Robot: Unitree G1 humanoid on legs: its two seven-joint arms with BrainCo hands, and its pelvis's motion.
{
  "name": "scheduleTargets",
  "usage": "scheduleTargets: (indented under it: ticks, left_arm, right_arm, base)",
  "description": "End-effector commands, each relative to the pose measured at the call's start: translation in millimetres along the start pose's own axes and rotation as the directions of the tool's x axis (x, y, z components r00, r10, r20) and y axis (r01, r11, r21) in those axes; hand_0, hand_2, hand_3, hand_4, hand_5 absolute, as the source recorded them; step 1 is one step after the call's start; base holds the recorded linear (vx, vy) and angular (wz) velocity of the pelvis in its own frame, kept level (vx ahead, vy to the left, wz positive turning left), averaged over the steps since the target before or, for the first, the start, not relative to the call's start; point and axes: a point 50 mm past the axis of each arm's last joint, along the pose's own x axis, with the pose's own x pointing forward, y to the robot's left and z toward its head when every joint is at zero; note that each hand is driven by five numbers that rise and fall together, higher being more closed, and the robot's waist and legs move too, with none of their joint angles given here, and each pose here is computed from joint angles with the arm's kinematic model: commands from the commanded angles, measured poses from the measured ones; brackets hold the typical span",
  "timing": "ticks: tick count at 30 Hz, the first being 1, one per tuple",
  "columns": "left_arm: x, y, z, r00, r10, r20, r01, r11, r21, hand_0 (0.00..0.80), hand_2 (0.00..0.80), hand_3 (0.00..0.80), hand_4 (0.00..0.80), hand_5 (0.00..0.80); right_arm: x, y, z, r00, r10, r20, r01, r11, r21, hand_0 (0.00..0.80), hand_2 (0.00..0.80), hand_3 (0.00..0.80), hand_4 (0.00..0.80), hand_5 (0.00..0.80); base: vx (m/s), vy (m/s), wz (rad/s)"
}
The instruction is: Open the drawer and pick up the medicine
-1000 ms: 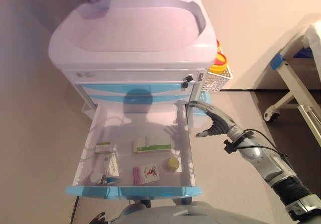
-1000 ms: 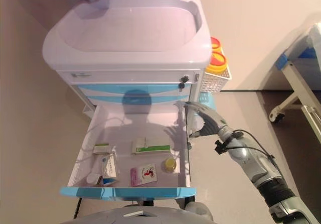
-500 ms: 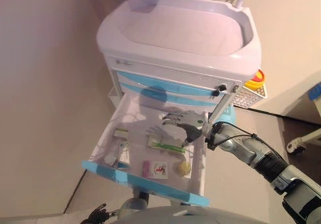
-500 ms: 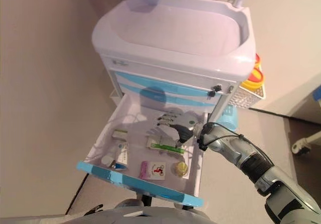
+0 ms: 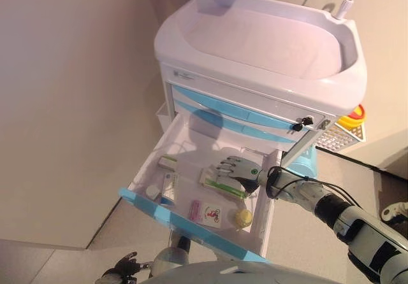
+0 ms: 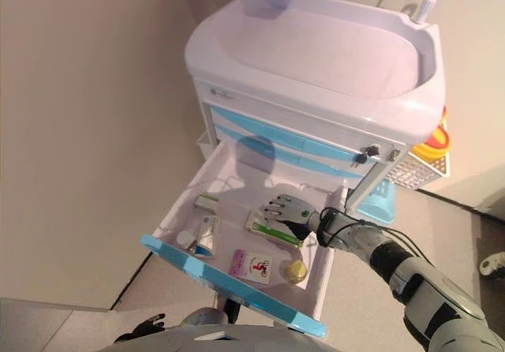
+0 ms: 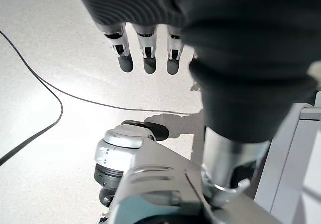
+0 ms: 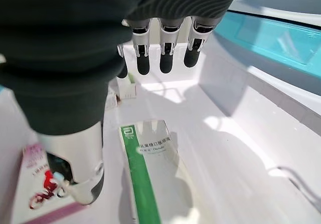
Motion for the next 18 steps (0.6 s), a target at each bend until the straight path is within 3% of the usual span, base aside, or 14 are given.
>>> scheduleTargets:
  ticks: [1,18]
  left_arm:
    - [2,5,10,1.000,-0.019,-0.009,0.020,0.994,0.111,0.000,0.000,0.000,0.000,0.000]
    - [0,11,8,0.999,-0.032,0.005,0.031,0.992,0.121,0.000,0.000,0.000,0.000,0.000]
  right_arm:
    - [4,-18,-7,0.996,-0.069,0.058,0.075,0.991,-0.109,0.000,0.000,0.000,0.000,0.000]
    - [-29,21,-5,0.994,0.068,0.080,-0.055,0.986,-0.157,0.000,0.000,0.000,0.000,0.000]
  base:
    - [0.014,-0.019,0.09]
    - [0.008,-0.003,0.03]
